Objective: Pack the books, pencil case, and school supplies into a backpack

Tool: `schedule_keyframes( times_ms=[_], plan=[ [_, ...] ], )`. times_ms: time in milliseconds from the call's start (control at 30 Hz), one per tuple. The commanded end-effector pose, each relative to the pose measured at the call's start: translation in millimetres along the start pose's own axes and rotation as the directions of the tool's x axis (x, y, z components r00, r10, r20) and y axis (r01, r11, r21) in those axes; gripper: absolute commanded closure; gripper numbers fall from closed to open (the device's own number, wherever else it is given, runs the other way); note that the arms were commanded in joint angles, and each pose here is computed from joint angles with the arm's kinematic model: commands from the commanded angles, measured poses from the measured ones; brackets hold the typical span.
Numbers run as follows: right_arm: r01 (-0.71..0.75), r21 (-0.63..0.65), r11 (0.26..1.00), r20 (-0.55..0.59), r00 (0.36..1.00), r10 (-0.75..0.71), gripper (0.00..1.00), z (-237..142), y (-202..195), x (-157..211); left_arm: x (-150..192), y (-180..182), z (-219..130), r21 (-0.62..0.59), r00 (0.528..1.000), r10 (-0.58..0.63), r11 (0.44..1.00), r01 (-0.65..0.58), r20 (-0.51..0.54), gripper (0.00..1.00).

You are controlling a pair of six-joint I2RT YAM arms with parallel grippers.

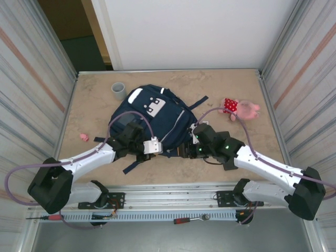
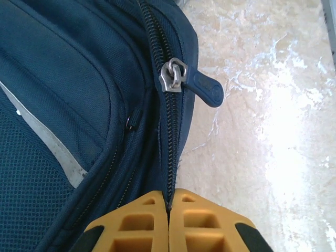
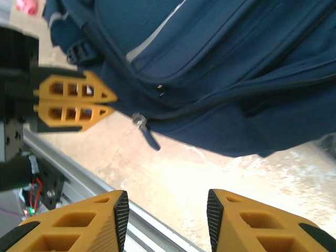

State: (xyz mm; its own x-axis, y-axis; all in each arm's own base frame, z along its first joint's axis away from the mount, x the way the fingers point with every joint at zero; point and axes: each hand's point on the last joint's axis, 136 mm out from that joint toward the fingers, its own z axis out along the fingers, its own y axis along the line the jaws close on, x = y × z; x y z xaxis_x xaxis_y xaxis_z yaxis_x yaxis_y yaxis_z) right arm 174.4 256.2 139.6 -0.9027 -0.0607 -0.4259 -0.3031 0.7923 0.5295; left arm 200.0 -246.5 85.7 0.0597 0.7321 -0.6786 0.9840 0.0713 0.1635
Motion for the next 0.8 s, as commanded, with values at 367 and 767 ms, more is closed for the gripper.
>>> schedule_keyframes(
  times_ms=[367, 767],
  plan=[
    [-0.052, -0.048, 0.997, 0.047, 0.997, 0.054, 0.53, 57, 20, -8, -47, 2, -10, 0.077, 0.978, -0.110, 0.992, 0.098, 0.175, 1.00],
    [-0.073, 0.126, 0.989, 0.096, 0.994, 0.061, 0.87, 57, -2, -26, -48, 6, -13, 0.079, 0.972, -0.135, 0.989, 0.122, 0.194, 1.00]
  ],
)
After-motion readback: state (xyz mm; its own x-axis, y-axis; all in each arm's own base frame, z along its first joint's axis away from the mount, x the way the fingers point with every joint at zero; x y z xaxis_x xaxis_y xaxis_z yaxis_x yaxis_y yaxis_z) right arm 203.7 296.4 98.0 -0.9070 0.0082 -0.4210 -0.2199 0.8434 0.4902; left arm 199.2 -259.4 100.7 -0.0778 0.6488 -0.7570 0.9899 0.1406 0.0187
